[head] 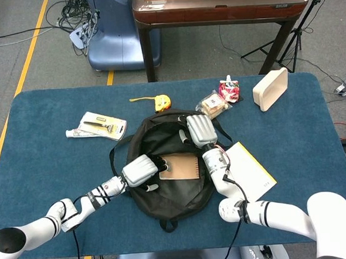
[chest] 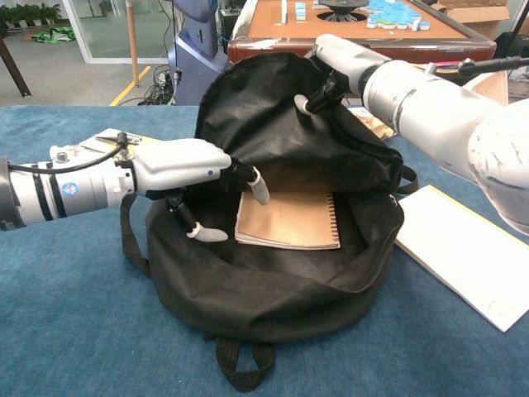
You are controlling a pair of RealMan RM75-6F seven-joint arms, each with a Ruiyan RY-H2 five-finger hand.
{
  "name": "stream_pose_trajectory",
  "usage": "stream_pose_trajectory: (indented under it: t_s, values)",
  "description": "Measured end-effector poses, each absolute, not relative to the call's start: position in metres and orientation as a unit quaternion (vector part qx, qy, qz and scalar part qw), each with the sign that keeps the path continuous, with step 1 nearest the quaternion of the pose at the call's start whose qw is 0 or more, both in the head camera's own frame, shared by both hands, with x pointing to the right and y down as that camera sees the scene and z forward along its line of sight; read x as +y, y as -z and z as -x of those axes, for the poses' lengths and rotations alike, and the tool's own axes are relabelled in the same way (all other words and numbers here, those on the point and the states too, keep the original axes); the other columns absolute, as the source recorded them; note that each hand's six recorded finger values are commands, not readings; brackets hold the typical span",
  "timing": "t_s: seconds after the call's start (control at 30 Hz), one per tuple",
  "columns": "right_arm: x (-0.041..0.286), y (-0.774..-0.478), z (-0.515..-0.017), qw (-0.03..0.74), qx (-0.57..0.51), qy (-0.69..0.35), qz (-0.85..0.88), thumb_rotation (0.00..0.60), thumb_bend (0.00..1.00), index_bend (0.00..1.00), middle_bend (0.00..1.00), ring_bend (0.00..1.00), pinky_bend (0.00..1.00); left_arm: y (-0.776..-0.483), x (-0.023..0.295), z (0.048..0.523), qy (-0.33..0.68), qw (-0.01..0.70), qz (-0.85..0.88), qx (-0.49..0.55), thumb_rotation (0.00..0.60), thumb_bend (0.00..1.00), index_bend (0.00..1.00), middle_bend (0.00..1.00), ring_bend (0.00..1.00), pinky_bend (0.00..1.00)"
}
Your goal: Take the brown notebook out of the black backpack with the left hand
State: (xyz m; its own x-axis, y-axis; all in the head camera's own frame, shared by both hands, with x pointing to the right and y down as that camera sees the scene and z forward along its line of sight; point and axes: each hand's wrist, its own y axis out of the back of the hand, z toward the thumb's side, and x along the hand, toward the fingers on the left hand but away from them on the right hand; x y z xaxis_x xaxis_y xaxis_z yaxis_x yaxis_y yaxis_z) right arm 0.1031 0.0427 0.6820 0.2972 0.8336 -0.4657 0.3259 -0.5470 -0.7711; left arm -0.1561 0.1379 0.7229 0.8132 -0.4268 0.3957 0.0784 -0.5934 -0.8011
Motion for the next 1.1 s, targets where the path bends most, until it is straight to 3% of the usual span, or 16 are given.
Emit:
stream_pose_trajectory:
  t_s: [0.47,1.1]
  values:
    - [0.046,-0.681,-0.1,0.282,-0.38,-0.453,0.756,0.6,0.79,0.77,0.47,0.37,0.48,-0.74,0.135,0.147,0.285,0.525,0.798,0.08,0.6,0.23,0.22,0.19,0.2,0.28]
    - [0.048,-0.676,-0.104,0.286,-0.38,-0.455,0.753,0.6,0.79,0.77,0.47,0.37,0.48,-0.757,0.142,0.14,0.29,0.54,0.787,0.066,0.6,0.23,0.22,0.19,0.2,0.28]
